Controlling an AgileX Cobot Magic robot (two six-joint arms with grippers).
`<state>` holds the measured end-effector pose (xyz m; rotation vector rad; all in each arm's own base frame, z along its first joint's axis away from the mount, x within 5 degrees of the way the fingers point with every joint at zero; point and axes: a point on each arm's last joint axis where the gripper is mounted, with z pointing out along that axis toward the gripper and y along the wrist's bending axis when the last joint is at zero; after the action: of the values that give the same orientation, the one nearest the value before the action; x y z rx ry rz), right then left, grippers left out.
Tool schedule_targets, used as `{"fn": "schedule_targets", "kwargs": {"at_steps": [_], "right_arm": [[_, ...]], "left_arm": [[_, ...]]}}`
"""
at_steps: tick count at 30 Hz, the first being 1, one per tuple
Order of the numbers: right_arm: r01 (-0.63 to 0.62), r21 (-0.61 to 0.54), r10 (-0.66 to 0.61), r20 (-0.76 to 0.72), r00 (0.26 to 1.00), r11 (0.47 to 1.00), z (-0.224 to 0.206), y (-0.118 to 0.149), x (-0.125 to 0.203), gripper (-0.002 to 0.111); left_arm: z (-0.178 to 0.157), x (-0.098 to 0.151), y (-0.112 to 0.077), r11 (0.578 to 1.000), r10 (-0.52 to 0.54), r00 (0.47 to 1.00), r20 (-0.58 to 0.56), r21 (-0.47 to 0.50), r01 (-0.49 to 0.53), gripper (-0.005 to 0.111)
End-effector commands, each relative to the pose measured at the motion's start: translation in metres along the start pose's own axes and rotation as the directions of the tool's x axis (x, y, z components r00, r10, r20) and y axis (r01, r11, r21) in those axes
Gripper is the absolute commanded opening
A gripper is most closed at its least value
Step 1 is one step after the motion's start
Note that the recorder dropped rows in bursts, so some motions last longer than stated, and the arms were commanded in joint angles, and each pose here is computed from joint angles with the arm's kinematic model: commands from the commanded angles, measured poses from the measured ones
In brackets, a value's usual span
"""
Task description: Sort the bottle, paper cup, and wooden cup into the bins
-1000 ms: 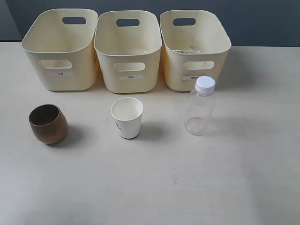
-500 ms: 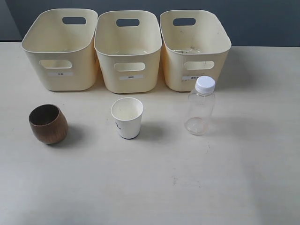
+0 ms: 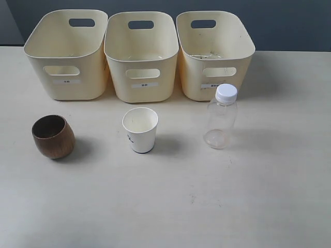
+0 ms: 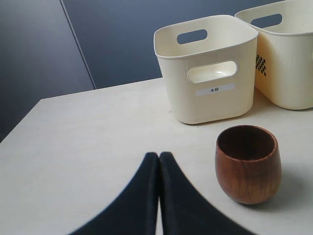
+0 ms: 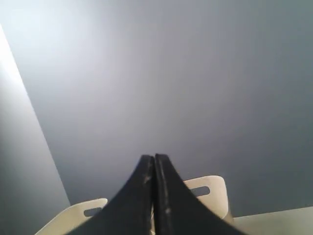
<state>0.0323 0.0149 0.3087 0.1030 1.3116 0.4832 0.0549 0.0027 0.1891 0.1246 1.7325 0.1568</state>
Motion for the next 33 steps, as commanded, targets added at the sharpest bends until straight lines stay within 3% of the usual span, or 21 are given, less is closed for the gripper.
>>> {"fn": "schedule_targets", "kwargs": {"at_steps": [1, 4, 9, 12, 15, 17, 20, 25, 30, 33], "right_arm": [[0.065, -0.06, -0.071, -0.093, 0.993, 0.996, 0.024, 0.013, -0.019, -0.001], [0.099, -0.238, -0.165, -0.273, 0.948, 0.966, 0.081, 0.029, -0.031, -0.001], [0.159, -0.306, -0.289, -0.446, 0.847, 0.939, 0.166, 0.02, -0.025, -0.001], [0.275, -0.366, -0.446, -0.559, 0.699, 0.889, 0.216, 0.004, -0.012, -0.001], [0.318, -0.446, -0.548, -0.685, 0.48, 0.836, 0.243, 0.006, 0.011, -0.001], [0.229, -0.526, -0.572, -0.714, 0.405, 0.819, 0.253, 0.027, 0.032, -0.001], [0.196, -0.598, -0.625, -0.7, 0.347, 0.778, 0.258, 0.044, 0.056, -0.001], [0.302, -0.585, -0.648, -0.738, 0.188, 0.753, 0.262, 0.039, 0.08, -0.001], [0.318, -0.555, -0.622, -0.765, 0.168, 0.769, 0.261, 0.036, 0.08, -0.001], [0.272, -0.544, -0.596, -0.786, 0.167, 0.794, 0.259, 0.039, 0.082, 0.01]], "left_arm": [[0.0, -0.003, 0.0, 1.0, -0.006, 1.0, 0.014, -0.004, 0.007, 0.0], [0.0, -0.003, 0.0, 1.0, -0.006, 1.0, 0.014, -0.004, 0.007, 0.0], [0.0, -0.003, 0.0, 1.0, -0.006, 1.0, 0.014, -0.004, 0.007, 0.0], [0.0, -0.003, 0.0, 1.0, -0.006, 1.0, 0.014, -0.004, 0.007, 0.0], [0.0, -0.003, 0.0, 1.0, -0.006, 1.0, 0.014, -0.004, 0.007, 0.0], [0.0, -0.003, 0.0, 1.0, -0.006, 1.0, 0.014, -0.004, 0.007, 0.0], [0.0, -0.003, 0.0, 1.0, -0.006, 1.0, 0.014, -0.004, 0.007, 0.0], [0.0, -0.003, 0.0, 1.0, -0.006, 1.0, 0.014, -0.004, 0.007, 0.0], [0.0, -0.003, 0.0, 1.0, -0.006, 1.0, 0.014, -0.004, 0.007, 0.0], [0.0, -0.003, 0.0, 1.0, -0.006, 1.0, 0.014, -0.004, 0.007, 0.0]]}}
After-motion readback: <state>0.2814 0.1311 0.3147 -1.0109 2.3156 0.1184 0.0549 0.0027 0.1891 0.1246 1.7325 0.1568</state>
